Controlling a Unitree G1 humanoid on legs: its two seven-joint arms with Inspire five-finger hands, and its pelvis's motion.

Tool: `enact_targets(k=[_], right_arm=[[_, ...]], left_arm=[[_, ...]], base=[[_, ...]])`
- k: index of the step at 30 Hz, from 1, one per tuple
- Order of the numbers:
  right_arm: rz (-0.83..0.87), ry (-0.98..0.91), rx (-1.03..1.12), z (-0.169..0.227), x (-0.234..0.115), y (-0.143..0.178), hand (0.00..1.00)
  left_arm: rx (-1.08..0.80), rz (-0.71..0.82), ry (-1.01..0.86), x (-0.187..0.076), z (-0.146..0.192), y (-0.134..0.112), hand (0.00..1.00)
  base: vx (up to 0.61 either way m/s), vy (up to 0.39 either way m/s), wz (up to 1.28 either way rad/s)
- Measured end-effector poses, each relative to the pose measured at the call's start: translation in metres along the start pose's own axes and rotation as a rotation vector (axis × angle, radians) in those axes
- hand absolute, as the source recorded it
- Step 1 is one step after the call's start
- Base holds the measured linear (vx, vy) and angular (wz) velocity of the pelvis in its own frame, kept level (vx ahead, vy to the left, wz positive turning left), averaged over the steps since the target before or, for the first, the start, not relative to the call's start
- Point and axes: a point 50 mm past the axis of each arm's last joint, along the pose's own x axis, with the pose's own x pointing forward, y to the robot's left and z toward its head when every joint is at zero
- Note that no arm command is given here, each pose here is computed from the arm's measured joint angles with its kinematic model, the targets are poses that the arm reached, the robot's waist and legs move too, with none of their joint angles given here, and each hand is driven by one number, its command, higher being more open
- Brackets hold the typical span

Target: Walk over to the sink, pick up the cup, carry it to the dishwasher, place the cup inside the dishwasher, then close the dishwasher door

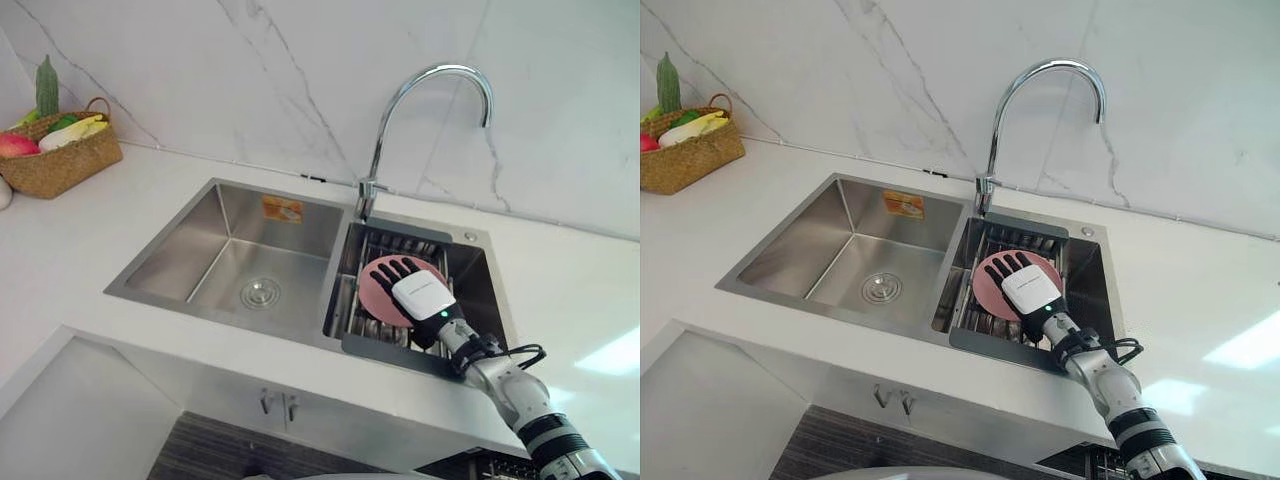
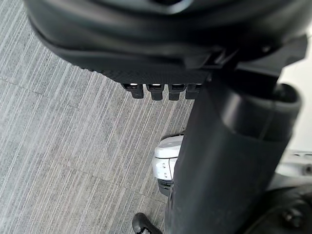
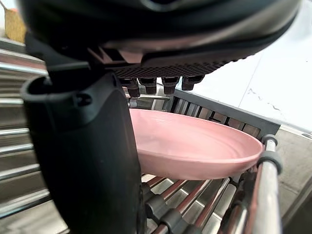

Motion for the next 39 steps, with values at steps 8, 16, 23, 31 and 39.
enact_targets(k=[8, 16, 23, 31, 39], right_arm=[[0.005, 0.006, 0.001, -0.002, 0.002, 0.002, 1.00], [-0.024, 0.133, 0.226, -0.017, -0.001, 0.006, 1.00], [-0.026, 0.332, 0.736, -0.040, -0.014, 0.004, 1.00], [0.006, 0.297, 0.774, -0.036, -0.017, -0.035, 1.00], [0.075, 0.219, 0.665, -0.025, -0.022, -0.052, 1.00]], left_arm=[[-0.002, -0.004, -0.002, 0.000, 0.001, 0.001, 1.00], [-0.011, -0.010, -0.009, 0.000, 0.003, 0.001, 1.00], [-0.056, -0.025, -0.016, 0.000, 0.004, -0.005, 1.00], [-0.085, -0.033, -0.024, -0.001, 0.004, -0.013, 1.00], [-0.103, -0.031, -0.015, -0.001, 0.002, -0.013, 1.00]], base=[[0.00, 0.000, 0.00], [0.01, 0.001, 0.03], [0.03, -0.004, 0.00], [0.06, -0.015, -0.07], [0.00, -0.006, -0.13]])
